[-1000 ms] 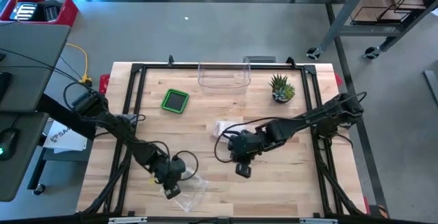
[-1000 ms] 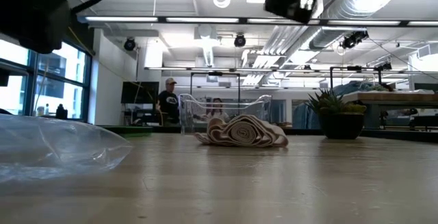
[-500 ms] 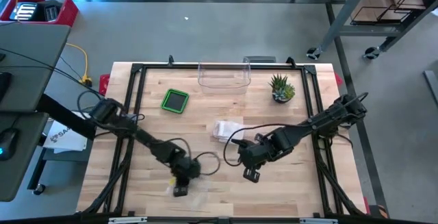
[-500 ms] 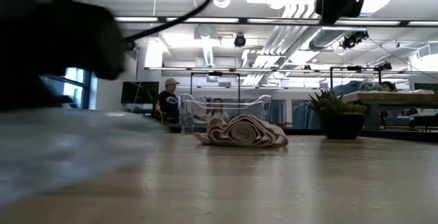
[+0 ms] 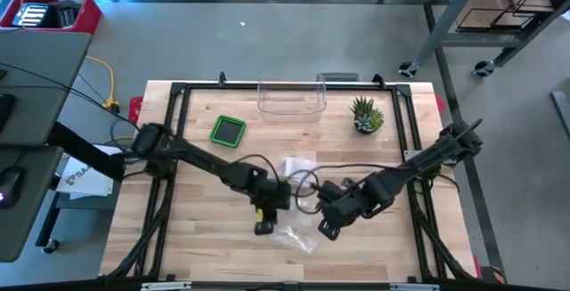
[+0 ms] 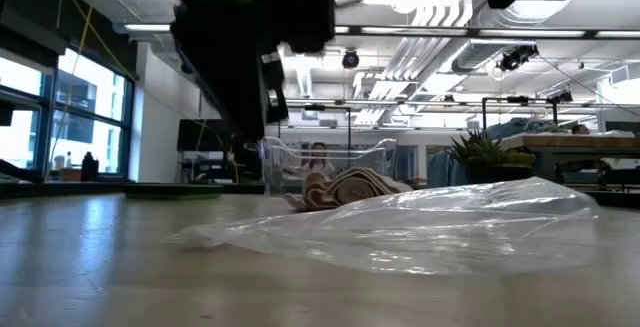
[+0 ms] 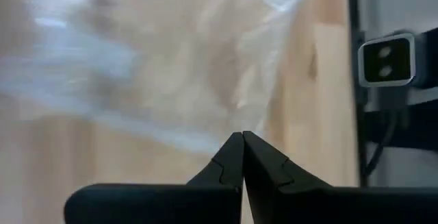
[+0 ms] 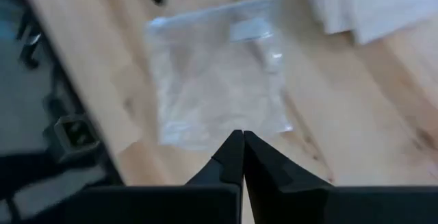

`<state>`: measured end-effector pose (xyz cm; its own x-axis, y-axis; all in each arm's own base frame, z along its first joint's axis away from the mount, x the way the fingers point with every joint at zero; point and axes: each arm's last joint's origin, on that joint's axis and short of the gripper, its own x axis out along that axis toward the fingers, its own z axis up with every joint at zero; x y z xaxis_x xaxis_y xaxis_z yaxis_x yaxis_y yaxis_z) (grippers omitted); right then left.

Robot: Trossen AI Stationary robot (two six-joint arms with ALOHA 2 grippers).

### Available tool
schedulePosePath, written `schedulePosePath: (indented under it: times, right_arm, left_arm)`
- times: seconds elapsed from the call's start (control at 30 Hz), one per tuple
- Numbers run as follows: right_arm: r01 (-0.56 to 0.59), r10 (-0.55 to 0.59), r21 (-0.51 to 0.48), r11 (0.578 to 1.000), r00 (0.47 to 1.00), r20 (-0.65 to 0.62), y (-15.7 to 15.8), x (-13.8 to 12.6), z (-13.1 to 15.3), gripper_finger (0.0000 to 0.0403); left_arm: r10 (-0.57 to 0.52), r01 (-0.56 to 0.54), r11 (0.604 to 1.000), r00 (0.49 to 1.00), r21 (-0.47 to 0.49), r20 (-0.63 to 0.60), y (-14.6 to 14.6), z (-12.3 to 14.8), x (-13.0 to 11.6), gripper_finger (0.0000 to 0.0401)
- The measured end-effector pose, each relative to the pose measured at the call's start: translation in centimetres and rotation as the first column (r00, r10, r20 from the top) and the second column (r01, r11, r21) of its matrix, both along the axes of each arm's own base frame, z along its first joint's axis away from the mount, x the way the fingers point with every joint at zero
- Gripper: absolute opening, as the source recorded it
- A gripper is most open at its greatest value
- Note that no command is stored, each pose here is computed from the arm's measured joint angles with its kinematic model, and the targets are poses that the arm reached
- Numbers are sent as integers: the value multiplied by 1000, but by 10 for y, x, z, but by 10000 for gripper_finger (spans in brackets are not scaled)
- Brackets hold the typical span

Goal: Roll bandage
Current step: Open the transparent zip bag

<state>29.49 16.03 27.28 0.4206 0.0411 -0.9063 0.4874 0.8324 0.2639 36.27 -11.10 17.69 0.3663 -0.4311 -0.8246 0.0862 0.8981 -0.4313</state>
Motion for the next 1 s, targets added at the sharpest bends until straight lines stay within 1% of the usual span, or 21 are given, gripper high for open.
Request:
schedulePosePath:
  times: [0.07,0.1,0.17,0.27,0.33,0.37,0.47,0.53,0.57,0.67,0.77,0.83,0.93,1.0]
  right_arm:
    - [87,-88,-14,996,996,-28,-6,-2,0,0]
    - [120,-121,-13,993,991,-53,-11,-2,-1,0]
    - [131,-130,13,991,988,-79,-21,1,-5,5]
    - [114,-108,79,990,991,-76,-35,11,-22,33]
    - [92,-84,170,981,995,-54,-47,19,-37,65]
    - [95,-89,213,972,995,-37,-53,23,-45,85]
    - [127,-123,307,943,992,-34,-71,26,-74,151]
    - [117,-107,351,929,993,-50,-79,25,-87,193]
    - [112,-97,355,928,994,-58,-83,23,-91,212]
    - [70,-59,334,940,997,-44,-92,23,-95,248]
    - [11,-3,362,932,1000,-22,-91,28,-96,258]
    - [-17,28,358,934,999,-27,-87,31,-101,259]
    - [0,22,334,942,998,-61,-85,37,-115,259]
    - [37,-8,300,953,995,-98,-87,39,-127,259]
  left_arm:
    - [2,-3,995,1000,98,6,7,18,-12,0]
    - [14,-15,991,1000,133,8,11,24,-19,0]
    - [37,-40,989,999,143,20,16,31,-34,0]
    - [109,-111,990,994,87,29,19,32,-60,0]
    - [177,-177,983,984,47,4,17,24,-81,0]
    - [216,-216,976,976,18,-1,14,20,-91,0]
    - [342,-341,936,940,-84,-1,2,8,-115,0]
    - [411,-407,900,912,-155,-10,-8,2,-127,0]
    - [438,-434,883,899,-179,-16,-13,-1,-132,0]
    - [502,-491,841,865,-226,-11,-28,-3,-142,0]
    - [545,-534,817,838,-219,-13,-35,-6,-146,0]
    - [562,-550,807,827,-216,-4,-36,-6,-147,0]
    - [587,-574,789,810,-218,-5,-34,-5,-146,0]
    - [606,-592,773,795,-228,-14,-32,-5,-144,0]
